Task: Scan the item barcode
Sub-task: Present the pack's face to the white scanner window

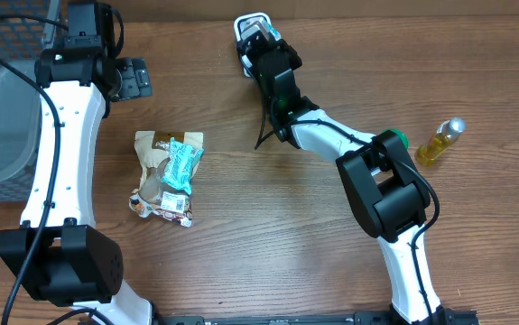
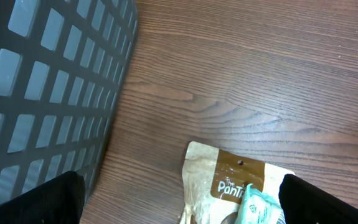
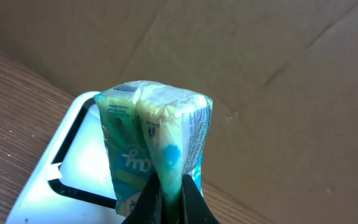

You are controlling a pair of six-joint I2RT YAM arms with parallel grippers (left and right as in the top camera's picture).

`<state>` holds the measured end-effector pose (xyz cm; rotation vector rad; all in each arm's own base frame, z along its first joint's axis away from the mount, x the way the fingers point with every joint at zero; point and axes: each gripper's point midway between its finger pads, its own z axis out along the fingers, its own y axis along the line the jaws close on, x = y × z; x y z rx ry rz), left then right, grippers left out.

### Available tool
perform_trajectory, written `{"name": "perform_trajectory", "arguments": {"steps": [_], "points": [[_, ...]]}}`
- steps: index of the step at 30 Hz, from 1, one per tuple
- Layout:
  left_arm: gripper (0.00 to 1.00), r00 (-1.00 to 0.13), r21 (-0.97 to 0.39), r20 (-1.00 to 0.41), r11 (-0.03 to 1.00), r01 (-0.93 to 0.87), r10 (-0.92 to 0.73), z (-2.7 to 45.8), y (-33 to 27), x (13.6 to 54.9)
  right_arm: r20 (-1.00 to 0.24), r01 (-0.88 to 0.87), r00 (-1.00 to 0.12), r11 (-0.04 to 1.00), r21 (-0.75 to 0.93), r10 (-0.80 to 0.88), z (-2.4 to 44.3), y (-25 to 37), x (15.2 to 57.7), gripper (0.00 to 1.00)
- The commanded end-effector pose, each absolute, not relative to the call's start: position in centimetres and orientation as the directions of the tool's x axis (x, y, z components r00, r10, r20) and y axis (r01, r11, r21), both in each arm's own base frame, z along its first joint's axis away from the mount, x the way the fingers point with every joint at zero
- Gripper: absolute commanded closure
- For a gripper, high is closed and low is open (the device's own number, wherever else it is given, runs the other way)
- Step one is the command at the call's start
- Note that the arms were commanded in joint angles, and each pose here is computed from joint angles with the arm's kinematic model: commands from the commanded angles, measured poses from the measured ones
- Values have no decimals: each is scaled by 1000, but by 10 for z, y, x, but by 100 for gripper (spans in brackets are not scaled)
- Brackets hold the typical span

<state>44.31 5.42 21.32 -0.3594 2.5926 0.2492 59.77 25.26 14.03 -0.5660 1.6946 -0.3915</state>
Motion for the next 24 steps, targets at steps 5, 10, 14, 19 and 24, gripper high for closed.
{"name": "perform_trajectory", "arguments": {"steps": [5, 10, 14, 19, 24], "points": [[1, -823, 112, -536, 950, -291, -189, 227, 54, 444, -838, -154, -115, 843, -515, -533, 147, 242, 608, 96], [1, -823, 112, -536, 950, -291, -189, 227, 54, 444, -848, -145, -85, 848, -509, -523, 144, 244, 612, 96], [1, -822, 112, -536, 950, -292, -189, 227, 54, 444, -849, -136, -70, 848, -512, -523, 138, 245, 614, 96], [0, -823, 112, -536, 950, -291, -189, 227, 54, 444, -823, -125, -39, 820, -559, -567, 133, 246, 616, 96], [0, -823, 112, -536, 950, -291, -189, 227, 54, 444, -817, -140, -41, 812, -566, -576, 130, 248, 616, 96]]}}
